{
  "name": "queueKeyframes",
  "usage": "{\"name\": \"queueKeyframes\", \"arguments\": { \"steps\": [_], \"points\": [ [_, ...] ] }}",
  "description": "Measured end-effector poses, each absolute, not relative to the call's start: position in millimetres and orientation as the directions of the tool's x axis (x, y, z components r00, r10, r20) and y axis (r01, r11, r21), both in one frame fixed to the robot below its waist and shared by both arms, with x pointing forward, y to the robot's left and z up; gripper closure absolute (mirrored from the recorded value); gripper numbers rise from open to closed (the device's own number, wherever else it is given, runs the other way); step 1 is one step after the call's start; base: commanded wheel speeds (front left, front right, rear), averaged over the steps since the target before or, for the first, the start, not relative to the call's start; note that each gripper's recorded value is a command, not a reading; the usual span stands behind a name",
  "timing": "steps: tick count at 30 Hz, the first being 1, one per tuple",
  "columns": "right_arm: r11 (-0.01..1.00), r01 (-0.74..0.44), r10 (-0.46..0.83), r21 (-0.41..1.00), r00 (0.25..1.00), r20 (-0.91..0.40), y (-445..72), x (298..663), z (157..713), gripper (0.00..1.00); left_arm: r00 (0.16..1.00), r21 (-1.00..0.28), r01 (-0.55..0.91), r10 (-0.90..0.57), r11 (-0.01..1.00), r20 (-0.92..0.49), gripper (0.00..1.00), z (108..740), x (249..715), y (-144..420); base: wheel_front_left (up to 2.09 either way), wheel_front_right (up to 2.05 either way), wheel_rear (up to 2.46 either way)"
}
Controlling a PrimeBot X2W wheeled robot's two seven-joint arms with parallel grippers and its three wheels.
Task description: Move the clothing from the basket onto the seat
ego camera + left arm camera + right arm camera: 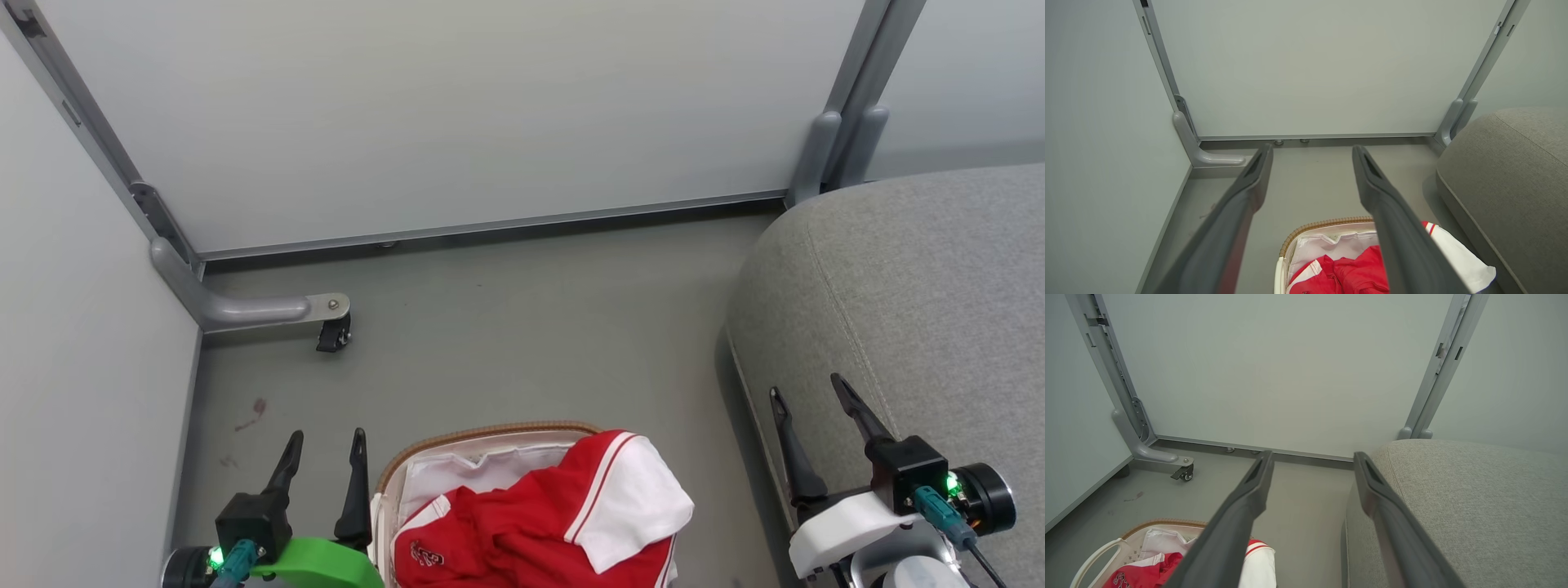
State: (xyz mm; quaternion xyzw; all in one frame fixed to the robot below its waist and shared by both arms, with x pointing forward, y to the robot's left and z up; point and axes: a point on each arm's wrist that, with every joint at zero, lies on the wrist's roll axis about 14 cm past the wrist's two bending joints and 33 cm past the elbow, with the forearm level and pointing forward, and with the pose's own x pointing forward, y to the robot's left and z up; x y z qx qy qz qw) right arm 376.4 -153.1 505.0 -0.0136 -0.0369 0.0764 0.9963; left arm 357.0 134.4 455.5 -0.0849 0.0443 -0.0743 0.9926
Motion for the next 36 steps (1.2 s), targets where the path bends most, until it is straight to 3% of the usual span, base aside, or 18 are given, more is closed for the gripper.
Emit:
{"name": "queueKeyframes", "arguments": {
  "steps": [10,18,24,36],
  "points": [
    [0.988,-0.15,0.152,-0.032,0.986,0.065,-153.7,388.9,501.8,0.0,0.975,-0.156,0.189,-0.205,0.97,-0.09,0.0,450.5,374.9,120.9,0.0,0.0,0.0],
    [0.988,-0.147,0.15,-0.044,0.987,0.059,-154.9,419.4,495.4,0.0,0.912,-0.103,0.342,-0.356,0.934,-0.202,0.0,413.4,398.4,79.1,0.0,0.0,0.0],
    [0.989,-0.138,0.14,-0.047,0.989,0.041,-159.2,442.7,482.6,0.0,0.809,-0.094,0.468,-0.469,0.879,-0.353,0.0,360.9,400.3,46.9,0.0,0.0,0.0],
    [0.994,-0.102,0.101,-0.035,0.994,-0.046,-175.1,470.2,436.7,0.0,0.491,-0.137,0.679,-0.585,0.721,-0.645,0.0,250.0,367.9,11.9,0.0,0.0,0.0]
  ]
}}
